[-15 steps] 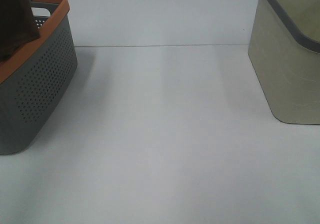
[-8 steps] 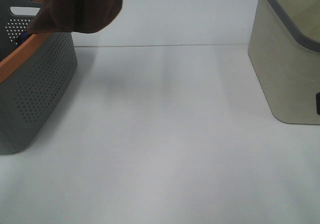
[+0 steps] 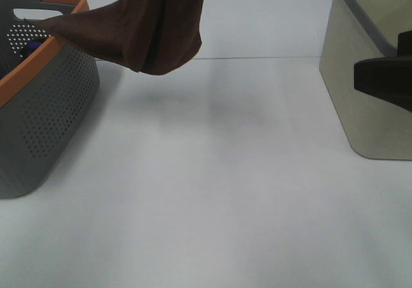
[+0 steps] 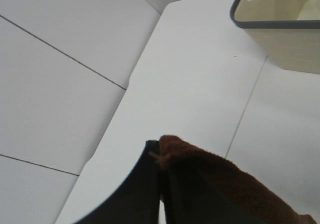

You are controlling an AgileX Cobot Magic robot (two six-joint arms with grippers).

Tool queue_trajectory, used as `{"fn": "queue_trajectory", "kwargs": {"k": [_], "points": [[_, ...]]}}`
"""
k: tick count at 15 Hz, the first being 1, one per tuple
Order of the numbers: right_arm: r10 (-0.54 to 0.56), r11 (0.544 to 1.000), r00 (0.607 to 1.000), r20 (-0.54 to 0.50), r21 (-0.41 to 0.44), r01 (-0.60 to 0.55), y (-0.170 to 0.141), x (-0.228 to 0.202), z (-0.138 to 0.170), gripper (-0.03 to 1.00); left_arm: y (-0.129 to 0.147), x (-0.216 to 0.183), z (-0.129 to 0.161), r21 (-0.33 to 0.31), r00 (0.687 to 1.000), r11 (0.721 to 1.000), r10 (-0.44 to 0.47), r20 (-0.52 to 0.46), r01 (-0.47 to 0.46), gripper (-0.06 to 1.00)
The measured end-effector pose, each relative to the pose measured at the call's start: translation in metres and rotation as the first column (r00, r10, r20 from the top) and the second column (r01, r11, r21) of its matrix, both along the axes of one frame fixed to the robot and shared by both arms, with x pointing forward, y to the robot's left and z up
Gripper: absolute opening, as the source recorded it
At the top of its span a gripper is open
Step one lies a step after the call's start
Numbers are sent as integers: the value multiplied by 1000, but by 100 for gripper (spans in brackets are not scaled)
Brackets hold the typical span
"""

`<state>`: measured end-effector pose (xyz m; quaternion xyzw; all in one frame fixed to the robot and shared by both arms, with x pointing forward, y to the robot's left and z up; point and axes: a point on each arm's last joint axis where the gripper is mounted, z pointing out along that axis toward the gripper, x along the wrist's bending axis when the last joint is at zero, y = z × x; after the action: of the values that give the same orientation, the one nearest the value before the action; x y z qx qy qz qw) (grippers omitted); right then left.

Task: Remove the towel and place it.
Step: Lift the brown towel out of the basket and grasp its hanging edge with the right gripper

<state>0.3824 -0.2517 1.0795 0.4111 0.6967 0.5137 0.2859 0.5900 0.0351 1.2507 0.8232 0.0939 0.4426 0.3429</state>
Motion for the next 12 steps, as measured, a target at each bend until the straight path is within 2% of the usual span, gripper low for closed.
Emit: {"fn": "queue_trajectory", "kwargs": {"k": [2,5,9,12], "points": [[32,999,999,1,-8,-32,3,15,-6,76,-13,7,-19,0,998,1000,-24,-61,24,0],[54,998,999,-1,-37,-54,4,26,-13,76,-18,13,-34,32,994,999,-19,-110,23,0],[77,995,997,5,-57,-76,6,31,-17,76,-21,13,-38,13,990,999,-36,-136,38,0],[93,996,996,6,-19,-92,8,38,-20,76,-23,11,-38,-14,986,998,-55,-155,53,0]]}}
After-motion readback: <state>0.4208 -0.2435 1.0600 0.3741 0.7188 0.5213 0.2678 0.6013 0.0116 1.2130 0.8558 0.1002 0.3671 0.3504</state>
